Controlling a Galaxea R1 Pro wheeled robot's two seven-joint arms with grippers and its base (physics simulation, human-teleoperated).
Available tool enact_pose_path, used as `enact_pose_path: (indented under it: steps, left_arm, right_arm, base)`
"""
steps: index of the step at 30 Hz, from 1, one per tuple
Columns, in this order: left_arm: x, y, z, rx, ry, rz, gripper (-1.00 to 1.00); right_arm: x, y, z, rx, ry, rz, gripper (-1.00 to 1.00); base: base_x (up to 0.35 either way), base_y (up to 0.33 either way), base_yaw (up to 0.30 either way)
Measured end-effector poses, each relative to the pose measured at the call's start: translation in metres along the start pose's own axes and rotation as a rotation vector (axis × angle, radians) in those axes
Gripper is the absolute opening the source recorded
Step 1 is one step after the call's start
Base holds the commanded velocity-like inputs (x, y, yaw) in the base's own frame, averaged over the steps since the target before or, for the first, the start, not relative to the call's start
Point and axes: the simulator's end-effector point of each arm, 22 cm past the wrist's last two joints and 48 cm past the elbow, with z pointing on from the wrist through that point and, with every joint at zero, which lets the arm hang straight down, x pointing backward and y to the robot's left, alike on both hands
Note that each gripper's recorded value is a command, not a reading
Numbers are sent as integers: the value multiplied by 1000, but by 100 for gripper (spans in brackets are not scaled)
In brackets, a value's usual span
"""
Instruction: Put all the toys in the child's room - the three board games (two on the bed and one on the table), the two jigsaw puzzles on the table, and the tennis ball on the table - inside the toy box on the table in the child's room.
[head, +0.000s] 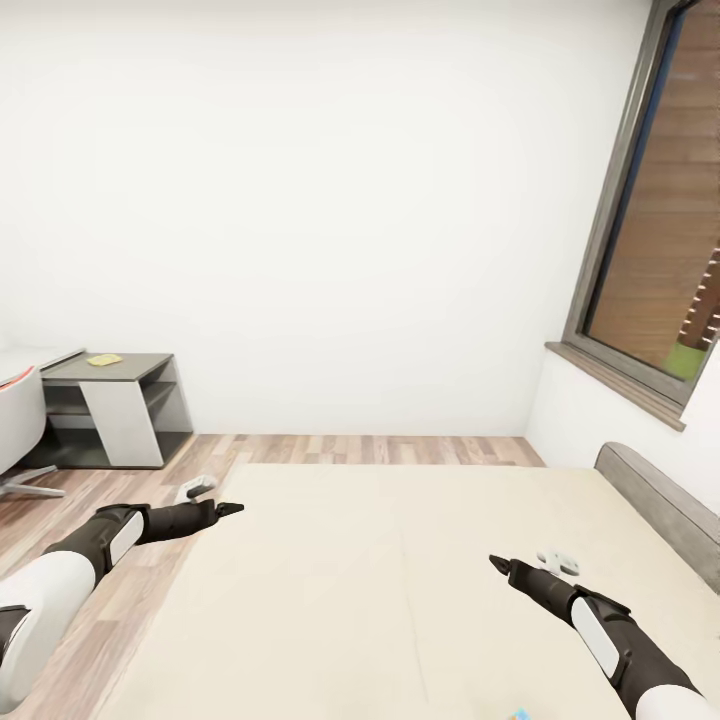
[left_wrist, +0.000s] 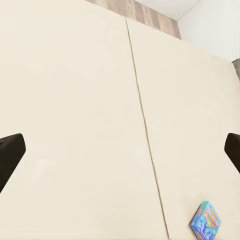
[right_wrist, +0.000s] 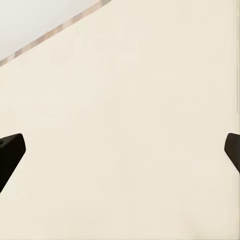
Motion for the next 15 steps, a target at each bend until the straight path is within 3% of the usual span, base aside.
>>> enact_pose_path:
  steps: [15]
  left_arm:
    - [0, 0, 0, 0, 0, 0, 100]
  right_arm:
    - [0, 0, 0, 0, 0, 0, 100]
  base:
    - [0, -138, 0]
